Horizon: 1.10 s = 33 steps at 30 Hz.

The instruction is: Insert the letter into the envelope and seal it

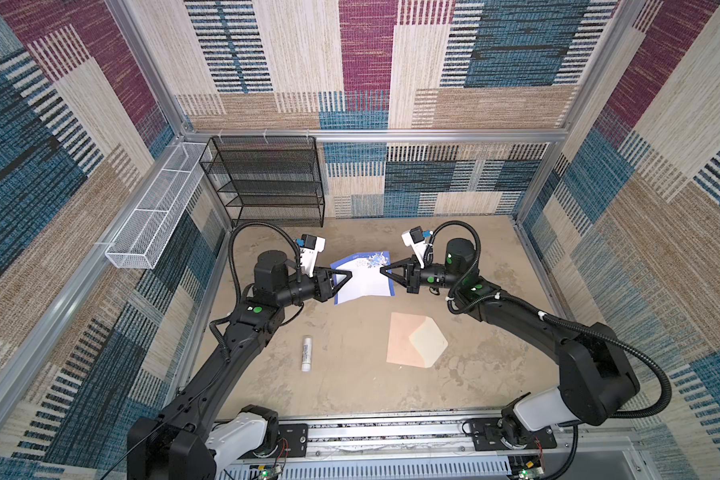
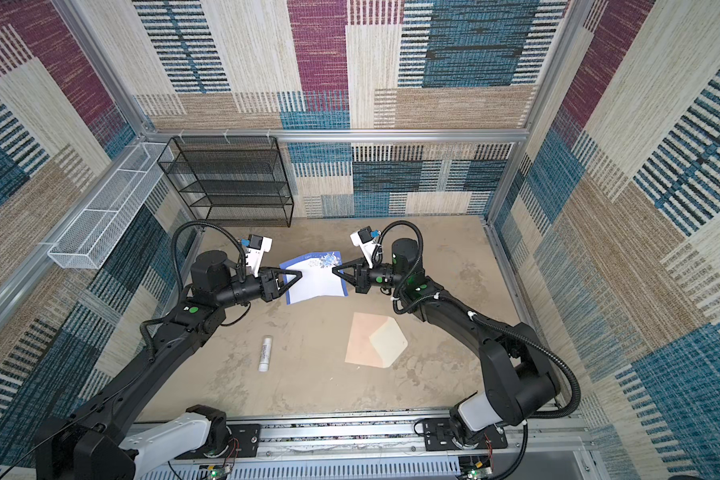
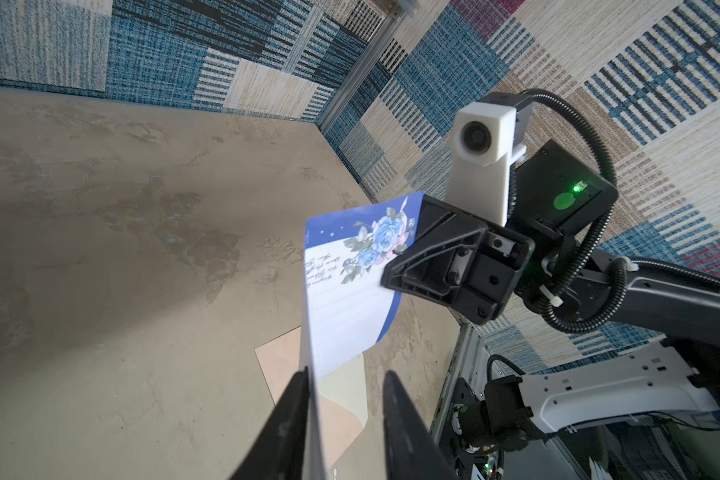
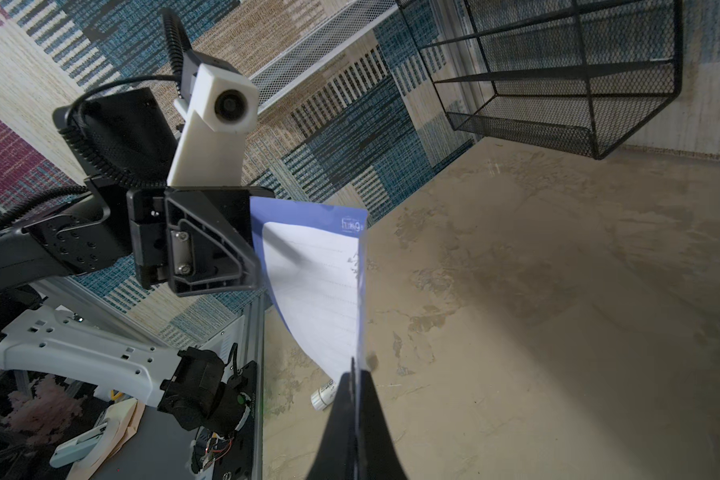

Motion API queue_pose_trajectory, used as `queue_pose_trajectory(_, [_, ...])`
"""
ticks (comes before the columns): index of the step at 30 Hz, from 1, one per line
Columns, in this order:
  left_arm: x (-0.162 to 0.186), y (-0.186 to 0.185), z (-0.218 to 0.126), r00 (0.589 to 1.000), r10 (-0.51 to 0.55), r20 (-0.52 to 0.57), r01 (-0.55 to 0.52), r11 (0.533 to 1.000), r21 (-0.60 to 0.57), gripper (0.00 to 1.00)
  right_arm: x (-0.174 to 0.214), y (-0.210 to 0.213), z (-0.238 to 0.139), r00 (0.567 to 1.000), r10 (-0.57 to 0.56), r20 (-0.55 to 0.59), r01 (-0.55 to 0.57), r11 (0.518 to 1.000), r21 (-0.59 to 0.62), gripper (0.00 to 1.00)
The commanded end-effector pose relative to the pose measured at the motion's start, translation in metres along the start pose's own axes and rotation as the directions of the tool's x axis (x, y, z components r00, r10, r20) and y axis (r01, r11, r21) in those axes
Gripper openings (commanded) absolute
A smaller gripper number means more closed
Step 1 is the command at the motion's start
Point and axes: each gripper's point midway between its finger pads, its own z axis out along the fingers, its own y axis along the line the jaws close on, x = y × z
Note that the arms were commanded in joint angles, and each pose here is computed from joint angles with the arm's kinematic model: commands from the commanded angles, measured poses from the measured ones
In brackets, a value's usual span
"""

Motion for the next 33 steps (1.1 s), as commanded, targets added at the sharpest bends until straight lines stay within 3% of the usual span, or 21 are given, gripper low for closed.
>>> queue_pose_trajectory(1, [-0.008, -0.01, -0.004, 0.999, 0.016, 0.032, -0.017, 1.0, 0.025, 0.48, -0.004, -0.003, 0.001, 1.0, -0.016, 0.007, 0.016, 1.0, 0.025, 0.0])
queue_pose_trajectory(5, [-0.013, -0.014, -0.017, 0.995, 0.097, 0.031, -0.096, 0.995, -0.03, 0.6, -0.008, -0.002, -0.001, 0.997, -0.074, -0.007, 0.074, 0.996, 0.049, 0.0])
queue_pose_trajectory(10, [-0.027, -0.013, -0.044, 0.98, 0.198, 0.033, -0.192, 0.97, -0.147, 0.66, -0.011, 0.0, -0.01, 0.978, -0.206, -0.031, 0.208, 0.974, 0.089, 0.0])
queue_pose_trajectory(17, [-0.054, 0.003, -0.084, 0.931, 0.363, 0.041, -0.32, 0.865, -0.386, 0.6, 0.005, 0.009, -0.026, 0.899, -0.415, -0.143, 0.429, 0.899, 0.089, 0.0])
queue_pose_trajectory(21, [-0.051, 0.021, -0.089, 0.906, 0.421, -0.039, -0.39, 0.797, -0.461, 0.57, 0.006, 0.026, -0.036, 0.855, -0.496, -0.152, 0.507, 0.861, 0.045, 0.0])
queue_pose_trajectory(25, [-0.04, 0.042, -0.087, 0.887, 0.448, -0.114, -0.441, 0.748, -0.495, 0.55, 0.001, 0.049, -0.045, 0.838, -0.533, -0.122, 0.536, 0.844, -0.009, 0.0])
queue_pose_trajectory(29, [-0.03, 0.051, -0.078, 0.879, 0.462, -0.121, -0.461, 0.756, -0.464, 0.53, -0.004, 0.071, -0.051, 0.849, -0.52, -0.095, 0.515, 0.854, -0.068, 0.0])
queue_pose_trajectory(33, [-0.021, 0.04, -0.062, 0.887, 0.455, -0.078, -0.451, 0.821, -0.35, 0.51, -0.01, 0.089, -0.055, 0.873, -0.482, -0.073, 0.472, 0.873, -0.123, 0.0])
